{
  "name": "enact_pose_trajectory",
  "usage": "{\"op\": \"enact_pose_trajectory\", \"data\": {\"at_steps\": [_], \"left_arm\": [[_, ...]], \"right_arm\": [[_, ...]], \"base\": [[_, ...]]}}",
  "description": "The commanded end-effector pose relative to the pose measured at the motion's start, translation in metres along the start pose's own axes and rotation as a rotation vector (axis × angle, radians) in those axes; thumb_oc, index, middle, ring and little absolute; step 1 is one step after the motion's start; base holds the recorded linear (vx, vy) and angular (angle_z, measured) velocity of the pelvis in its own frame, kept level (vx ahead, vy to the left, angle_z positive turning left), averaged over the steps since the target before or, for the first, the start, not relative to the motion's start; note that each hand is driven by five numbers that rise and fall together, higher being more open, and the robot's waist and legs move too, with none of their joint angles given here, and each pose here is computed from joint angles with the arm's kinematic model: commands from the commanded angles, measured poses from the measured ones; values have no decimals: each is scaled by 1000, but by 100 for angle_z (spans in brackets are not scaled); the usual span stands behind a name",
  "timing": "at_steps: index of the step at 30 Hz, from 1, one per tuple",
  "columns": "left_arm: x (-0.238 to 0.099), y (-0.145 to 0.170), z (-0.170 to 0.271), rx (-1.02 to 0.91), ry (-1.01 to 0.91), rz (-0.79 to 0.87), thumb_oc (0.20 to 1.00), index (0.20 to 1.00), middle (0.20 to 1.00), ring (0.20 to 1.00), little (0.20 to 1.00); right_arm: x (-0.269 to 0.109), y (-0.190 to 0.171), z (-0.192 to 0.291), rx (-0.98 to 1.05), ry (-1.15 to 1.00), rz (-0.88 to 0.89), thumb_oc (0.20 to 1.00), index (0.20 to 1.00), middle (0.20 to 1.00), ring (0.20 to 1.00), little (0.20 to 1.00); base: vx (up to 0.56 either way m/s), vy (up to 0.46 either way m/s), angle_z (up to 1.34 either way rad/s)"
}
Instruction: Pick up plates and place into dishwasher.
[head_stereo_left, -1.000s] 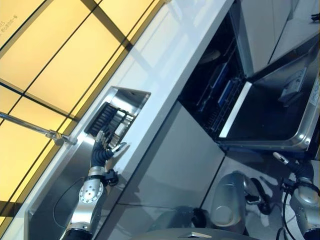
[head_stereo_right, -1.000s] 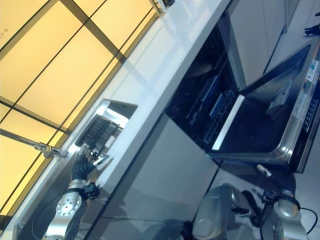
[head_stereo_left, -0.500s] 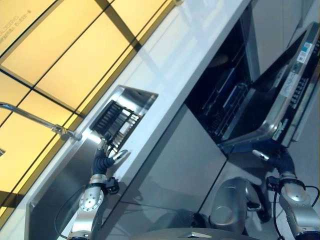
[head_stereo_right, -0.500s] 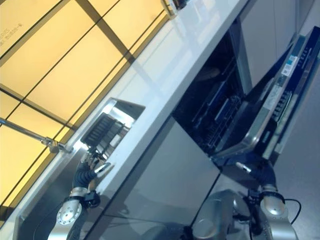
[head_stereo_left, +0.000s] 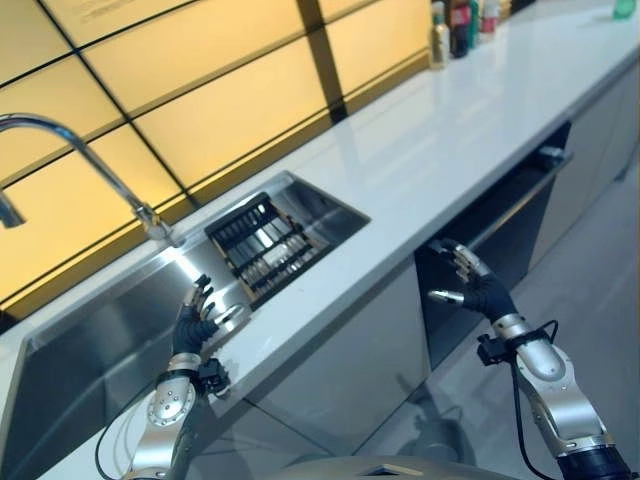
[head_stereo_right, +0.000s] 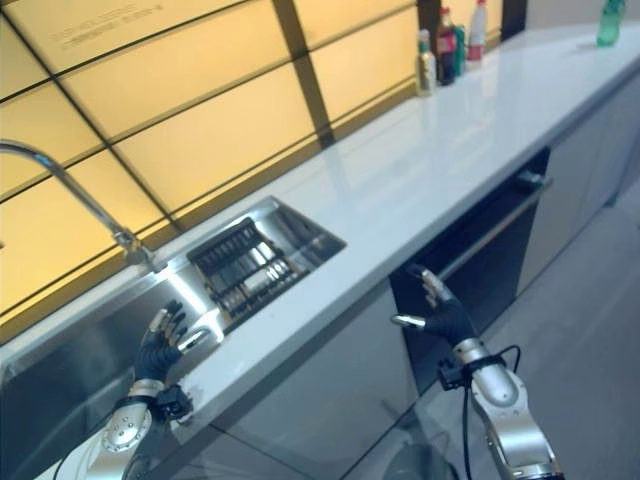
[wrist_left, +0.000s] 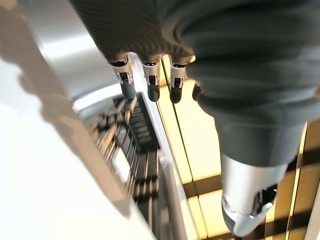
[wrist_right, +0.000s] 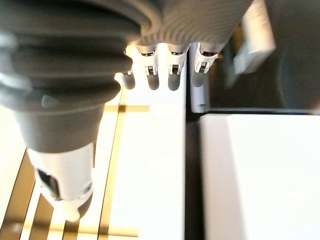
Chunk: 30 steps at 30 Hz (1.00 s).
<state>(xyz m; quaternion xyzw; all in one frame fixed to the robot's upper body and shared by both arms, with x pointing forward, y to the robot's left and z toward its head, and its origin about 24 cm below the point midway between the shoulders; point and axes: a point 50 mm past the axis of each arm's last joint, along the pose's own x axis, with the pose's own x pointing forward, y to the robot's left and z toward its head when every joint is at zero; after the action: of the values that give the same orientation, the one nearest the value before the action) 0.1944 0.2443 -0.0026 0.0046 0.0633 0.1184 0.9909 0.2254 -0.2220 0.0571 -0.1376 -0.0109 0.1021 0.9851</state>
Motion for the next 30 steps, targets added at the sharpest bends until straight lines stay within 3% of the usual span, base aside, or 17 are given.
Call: {"op": "enact_pose_trajectory", "data": {"at_steps": [1, 14, 18, 23, 26, 30], "left_arm": [[21, 30, 43, 95, -153, 32, 1000, 1000, 1000, 1000, 1000], [30, 27, 61, 117, -220, 11, 1000, 1000, 1000, 1000, 1000], [30, 28, 65, 109, -248, 38, 1000, 1000, 1000, 1000, 1000], [26, 37, 65, 99, -258, 87, 1000, 1000, 1000, 1000, 1000], [27, 37, 68, 85, -268, 102, 1000, 1000, 1000, 1000, 1000], [33, 25, 73, 50, -286, 95, 1000, 1000, 1000, 1000, 1000]], "right_arm": [[30, 0, 44, 12, -251, 0, 1000, 1000, 1000, 1000, 1000], [36, -4, 36, 98, -184, -107, 1000, 1000, 1000, 1000, 1000], [28, -9, 1, 151, -6, -233, 1000, 1000, 1000, 1000, 1000], [-2, -30, -39, 200, 206, -534, 1000, 1000, 1000, 1000, 1000], [-3, -40, -30, 213, 140, -628, 1000, 1000, 1000, 1000, 1000], [17, -41, 6, 155, -40, -568, 1000, 1000, 1000, 1000, 1000]], "base": [[-86, -218, 23], [-70, -66, 10], [-94, -1, -4], [-74, 11, -3], [-59, 17, -2], [-45, 38, -3]]}}
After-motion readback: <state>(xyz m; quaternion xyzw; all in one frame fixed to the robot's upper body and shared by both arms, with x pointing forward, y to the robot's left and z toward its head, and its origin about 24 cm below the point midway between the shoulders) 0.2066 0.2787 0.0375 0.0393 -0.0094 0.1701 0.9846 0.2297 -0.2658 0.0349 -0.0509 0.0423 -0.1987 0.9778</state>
